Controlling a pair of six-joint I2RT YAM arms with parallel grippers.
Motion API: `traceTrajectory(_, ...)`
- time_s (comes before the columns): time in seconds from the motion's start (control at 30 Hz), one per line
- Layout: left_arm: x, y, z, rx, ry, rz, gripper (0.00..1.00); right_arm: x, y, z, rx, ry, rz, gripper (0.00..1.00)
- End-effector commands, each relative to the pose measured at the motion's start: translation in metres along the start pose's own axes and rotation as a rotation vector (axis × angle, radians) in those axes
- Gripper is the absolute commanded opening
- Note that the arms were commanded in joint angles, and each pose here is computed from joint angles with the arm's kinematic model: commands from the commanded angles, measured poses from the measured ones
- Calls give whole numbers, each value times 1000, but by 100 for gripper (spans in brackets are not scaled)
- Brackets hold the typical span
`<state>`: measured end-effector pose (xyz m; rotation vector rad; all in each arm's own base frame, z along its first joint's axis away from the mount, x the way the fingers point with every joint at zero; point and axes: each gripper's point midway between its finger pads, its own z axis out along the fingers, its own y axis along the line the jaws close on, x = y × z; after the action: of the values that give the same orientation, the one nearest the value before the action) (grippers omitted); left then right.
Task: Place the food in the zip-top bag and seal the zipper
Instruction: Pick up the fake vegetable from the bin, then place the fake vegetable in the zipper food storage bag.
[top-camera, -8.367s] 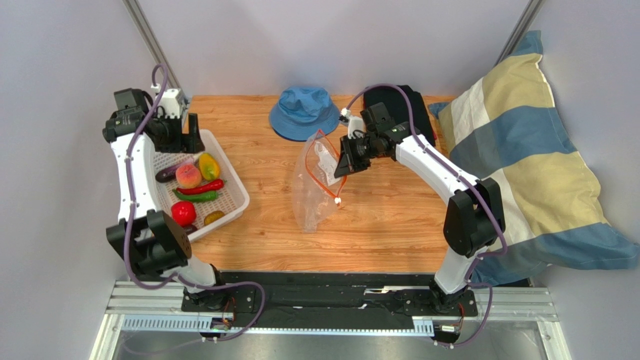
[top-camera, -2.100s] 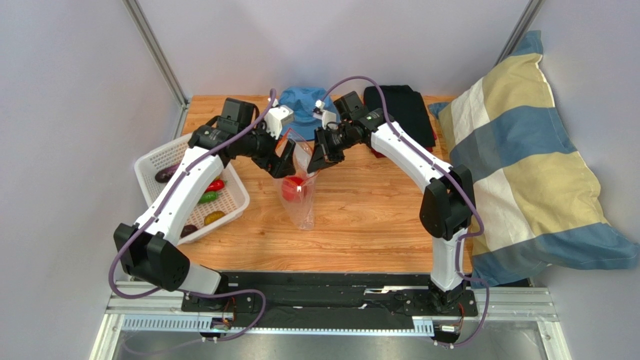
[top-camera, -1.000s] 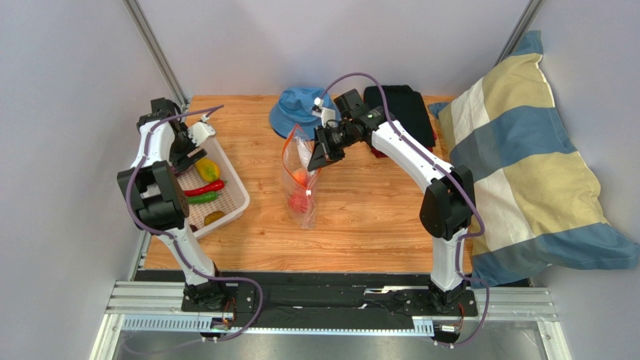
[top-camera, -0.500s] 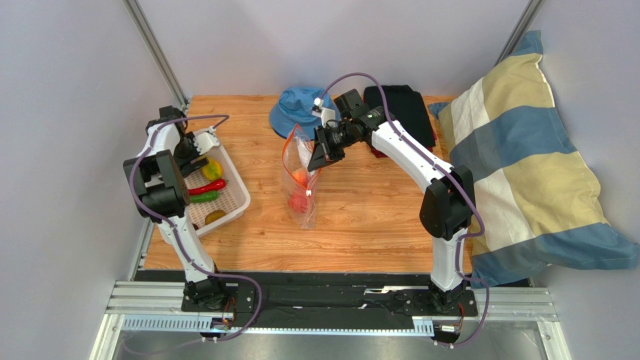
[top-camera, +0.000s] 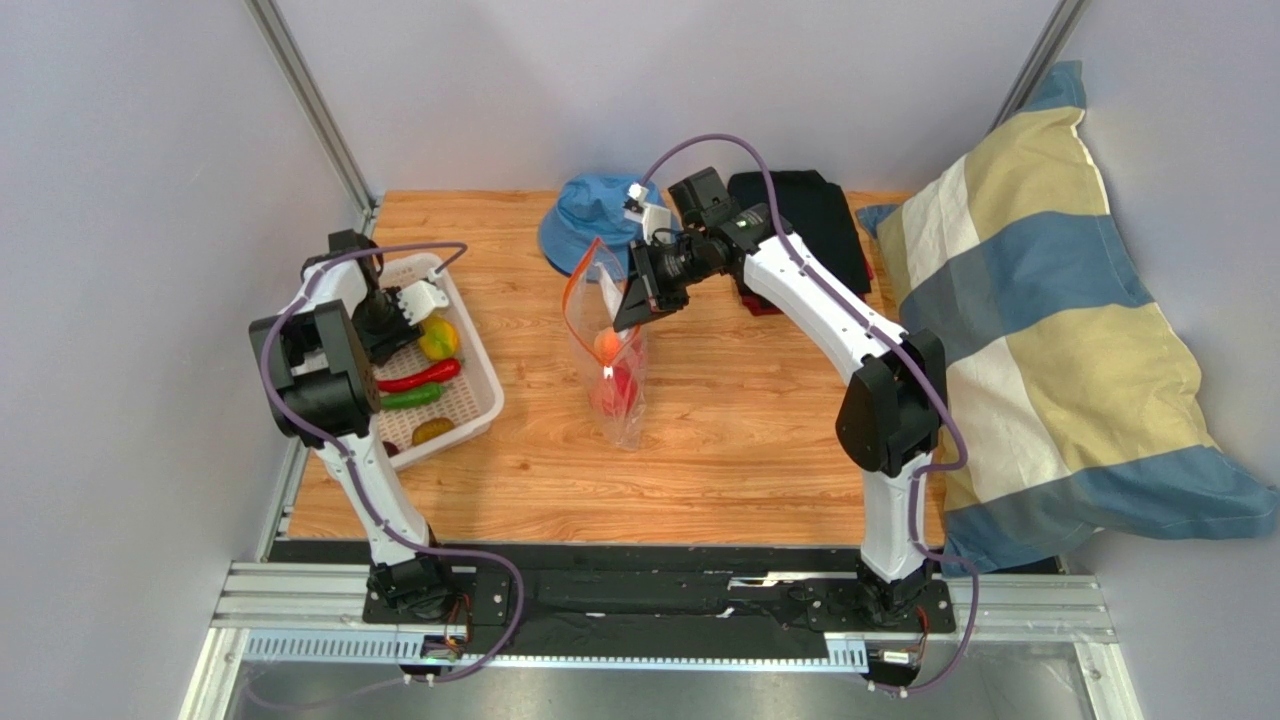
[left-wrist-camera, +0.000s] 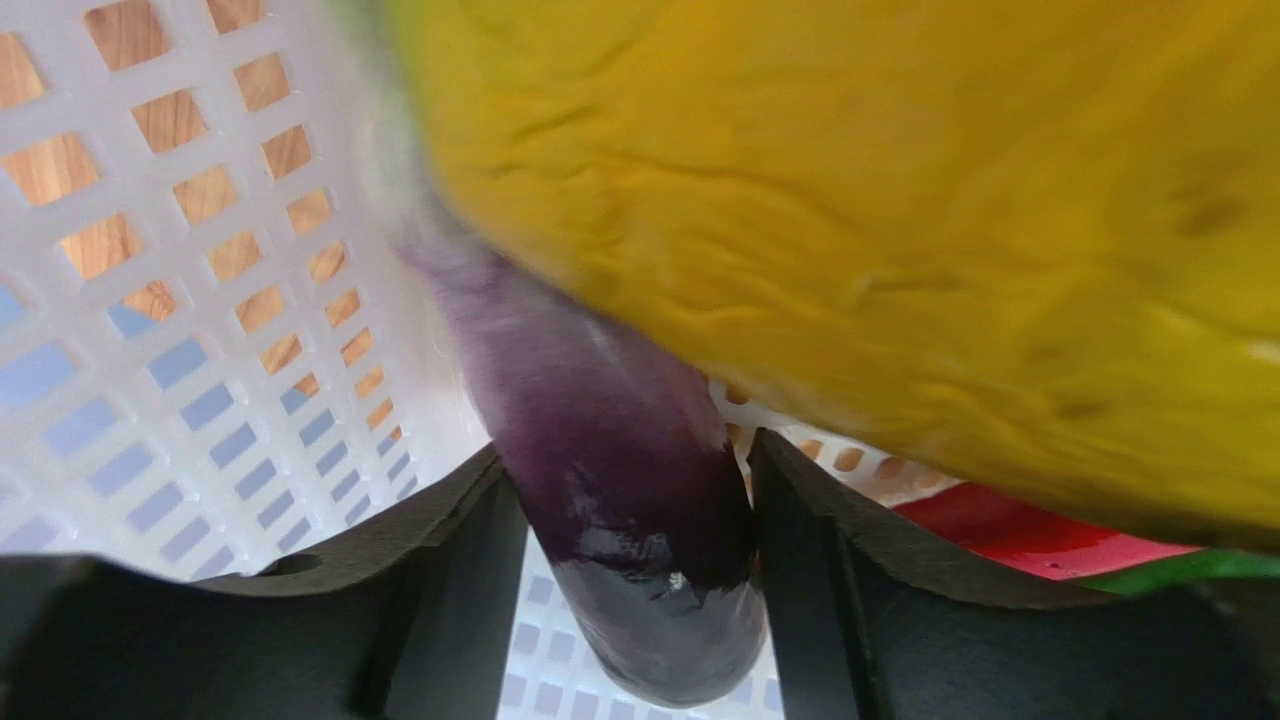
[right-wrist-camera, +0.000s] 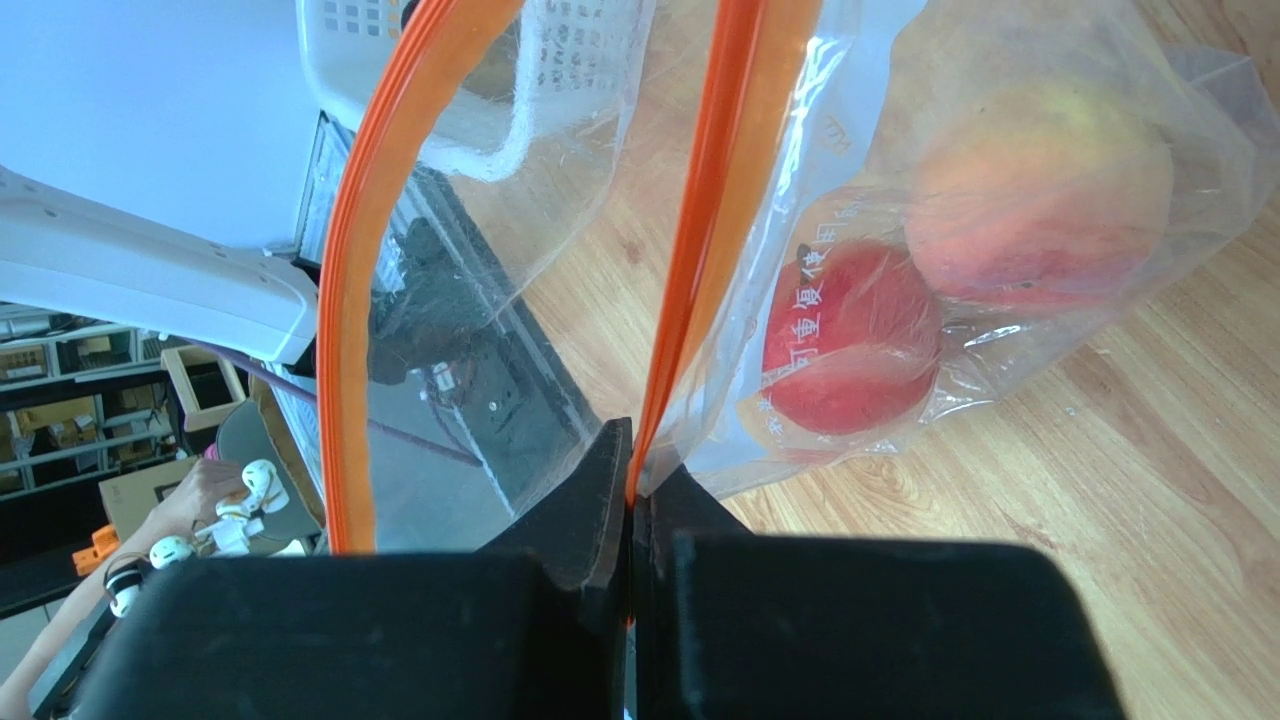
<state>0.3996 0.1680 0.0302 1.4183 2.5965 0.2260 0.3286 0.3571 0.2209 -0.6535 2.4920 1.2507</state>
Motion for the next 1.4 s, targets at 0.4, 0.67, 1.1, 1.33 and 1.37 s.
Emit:
traceTrajectory(0.4, -58, 26, -147, -187, -356, -166, 24, -11, 4, -7, 8, -29, -35, 0)
traceTrajectory(0.67, -140, 5, -285, -212, -779, -236, 20, -11, 2, -9, 26, -41, -43, 0)
traceTrajectory(1.1, -279, -111, -392, -65, -1373, -371, 12, -15, 4, -10, 20, -52, -40, 0)
traceTrajectory(1.33, -316, -172, -344, 160, -1439, -608, 8, -16, 6, -10, 12, -55, -28, 0)
traceTrajectory(1.37, -318, -173, -341, 147, -1451, -636, 8, -15, 7, -10, 7, -53, -24, 0)
